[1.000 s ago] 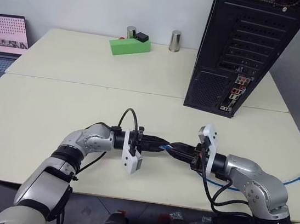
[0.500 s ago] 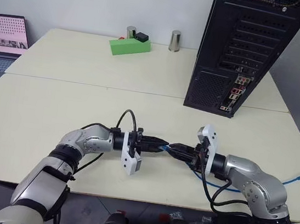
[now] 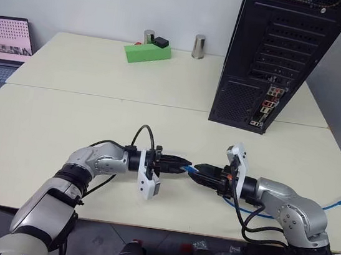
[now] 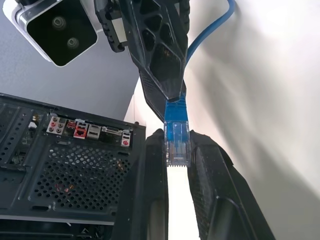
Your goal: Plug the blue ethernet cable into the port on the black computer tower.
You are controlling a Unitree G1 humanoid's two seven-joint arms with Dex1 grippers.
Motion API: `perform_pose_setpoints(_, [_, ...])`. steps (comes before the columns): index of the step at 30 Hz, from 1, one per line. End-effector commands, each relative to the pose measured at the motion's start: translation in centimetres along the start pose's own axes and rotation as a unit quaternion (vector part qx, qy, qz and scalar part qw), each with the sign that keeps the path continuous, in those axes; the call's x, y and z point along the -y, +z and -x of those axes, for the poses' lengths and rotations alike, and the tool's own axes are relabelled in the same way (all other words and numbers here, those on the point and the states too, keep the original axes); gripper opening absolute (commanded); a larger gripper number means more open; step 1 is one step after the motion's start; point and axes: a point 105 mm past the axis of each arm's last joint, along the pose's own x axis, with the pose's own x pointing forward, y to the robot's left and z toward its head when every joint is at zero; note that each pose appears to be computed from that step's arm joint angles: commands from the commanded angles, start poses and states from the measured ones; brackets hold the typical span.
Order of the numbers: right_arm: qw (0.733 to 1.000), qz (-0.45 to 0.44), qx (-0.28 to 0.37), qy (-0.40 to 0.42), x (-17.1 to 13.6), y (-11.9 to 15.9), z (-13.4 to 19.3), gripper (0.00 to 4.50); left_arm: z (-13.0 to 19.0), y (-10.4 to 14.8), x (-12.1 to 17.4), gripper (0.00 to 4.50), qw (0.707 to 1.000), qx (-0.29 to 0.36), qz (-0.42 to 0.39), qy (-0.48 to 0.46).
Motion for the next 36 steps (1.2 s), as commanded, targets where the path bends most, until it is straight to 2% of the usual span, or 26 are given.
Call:
perform_pose_setpoints(1, [1.0, 0.007, 0.015, 0.01, -0.3, 1.0, -0.1, 2.09, -0.2, 0.2, -1.1, 0.3, 1.0, 0.008, -0.021, 0.009])
perform_pose_setpoints(2, [1.0, 0.007, 0.016, 0.01, -0.3, 1.1, -0.1, 2.09, -0.2, 0.2, -1.0, 0.3, 1.0, 0.009, -0.021, 0.009])
perform_pose_setpoints(5, [1.0, 0.007, 0.017, 0.01, -0.3, 1.1, -0.1, 1.62, -0.3, 0.3, -1.0, 0.3, 1.0, 0.01, -0.021, 0.009])
perform_pose_setpoints(6, [1.0, 0.007, 0.016, 0.01, -0.3, 1.1, -0.1, 1.3, -0.3, 0.3, -1.0, 0.3, 1.0, 0.009, -0.021, 0.01])
perform_pose_setpoints(13, [1.0, 0.005, 0.014, 0.01, -0.2, 1.0, -0.2, 0.01, -0.4, 0.3, -1.0, 0.3, 1.0, 0.008, -0.021, 0.014])
perform_pose_setpoints(22, [1.0, -0.012, 0.013, 0.021, -0.1, 1.2, 0.0, 0.0, -0.4, 0.1, -0.6, 0.3, 1.0, 0.002, -0.01, 0.008])
perform_pose_setpoints(24, [1.0, -0.013, 0.011, 0.025, -0.1, 1.3, 0.2, 0.0, -0.2, 0.1, -0.4, 1.0, 1.0, 0.002, 0.0, 0.006])
perform_pose_setpoints(31, [1.0, -0.001, 0.006, 0.017, 0.2, 1.2, 0.9, 0.0, 0.4, -0.7, -0.1, 2.33, 0.998, -0.02, 0.065, 0.01])
perform_pose_setpoints(33, [1.0, 0.006, 0.011, 0.003, 0.5, 1.3, 1.4, 0.0, 0.6, -1.2, -0.3, 2.72, 0.993, -0.037, 0.108, 0.029])
perform_pose_setpoints(36, [0.995, 0.045, 0.048, -0.08, 2.1, 2.7, 3.3, 0.0, 1.2, -2.8, -0.8, 3.19, 0.966, -0.079, 0.238, 0.067])
